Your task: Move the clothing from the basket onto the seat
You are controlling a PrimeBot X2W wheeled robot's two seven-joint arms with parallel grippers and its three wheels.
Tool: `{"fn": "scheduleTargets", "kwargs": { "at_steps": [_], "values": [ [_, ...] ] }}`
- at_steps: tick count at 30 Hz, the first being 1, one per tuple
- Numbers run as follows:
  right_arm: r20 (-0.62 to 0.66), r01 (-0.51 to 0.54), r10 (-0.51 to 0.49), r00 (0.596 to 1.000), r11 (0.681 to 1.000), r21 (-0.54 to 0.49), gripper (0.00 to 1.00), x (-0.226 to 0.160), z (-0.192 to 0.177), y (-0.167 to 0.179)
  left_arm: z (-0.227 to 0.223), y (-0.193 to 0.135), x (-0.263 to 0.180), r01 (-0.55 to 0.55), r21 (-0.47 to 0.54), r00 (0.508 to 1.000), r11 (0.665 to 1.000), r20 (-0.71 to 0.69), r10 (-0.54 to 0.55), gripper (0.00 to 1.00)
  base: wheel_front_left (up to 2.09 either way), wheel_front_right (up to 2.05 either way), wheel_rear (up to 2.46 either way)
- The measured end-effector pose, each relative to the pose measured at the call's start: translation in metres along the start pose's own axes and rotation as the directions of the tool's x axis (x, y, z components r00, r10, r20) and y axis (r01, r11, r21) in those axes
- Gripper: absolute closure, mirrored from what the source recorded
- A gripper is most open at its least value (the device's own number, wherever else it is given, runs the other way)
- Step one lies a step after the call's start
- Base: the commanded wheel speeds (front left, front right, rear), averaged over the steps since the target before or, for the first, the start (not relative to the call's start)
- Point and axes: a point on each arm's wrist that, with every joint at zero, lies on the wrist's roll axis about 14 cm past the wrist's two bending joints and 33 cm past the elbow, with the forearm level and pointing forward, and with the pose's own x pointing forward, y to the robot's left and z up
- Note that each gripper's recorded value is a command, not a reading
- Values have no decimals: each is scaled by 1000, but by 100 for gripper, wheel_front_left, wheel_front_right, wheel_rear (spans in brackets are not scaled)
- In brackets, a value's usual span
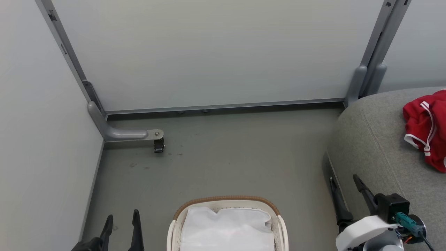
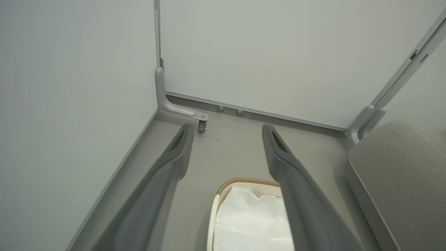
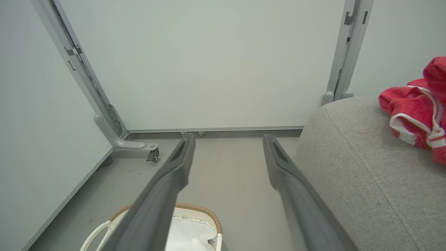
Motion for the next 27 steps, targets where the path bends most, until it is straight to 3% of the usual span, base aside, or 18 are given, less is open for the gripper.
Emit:
{"fn": "scheduleTargets", "kwargs": {
  "at_steps": [2, 3, 8, 15, 27],
  "values": [
    [-1, 0, 0, 1000, 1000, 1, 0, 0, 0, 0, 1, 0, 1, 2, 8, 1000, 1000, 3, -2, 0, 0, 0, 0],
    [-1, 0, 0, 1000, 1000, 2, 100, 0, 0, 0, 2, 0, 1, 2, 10, 1000, 1000, 5, -2, 100, 0, 0, 0],
    [-62, 17, -16, 998, 1000, 23, 100, -9, -19, -2, -14, 2, -4, -14, -1, 999, 1000, -45, 14, 100, 0, 0, 0],
    [-83, 71, -59, 995, 987, 147, 100, -9, -22, -10, -17, 9, -2, -52, -118, 996, 992, -79, 43, 100, 0, 0, 0],
    [-90, 131, -106, 990, 930, 342, 100, -7, -19, -20, -12, 14, 9, -89, -301, 993, 950, -99, 62, 100, 0, 0, 0]
  ]
}}
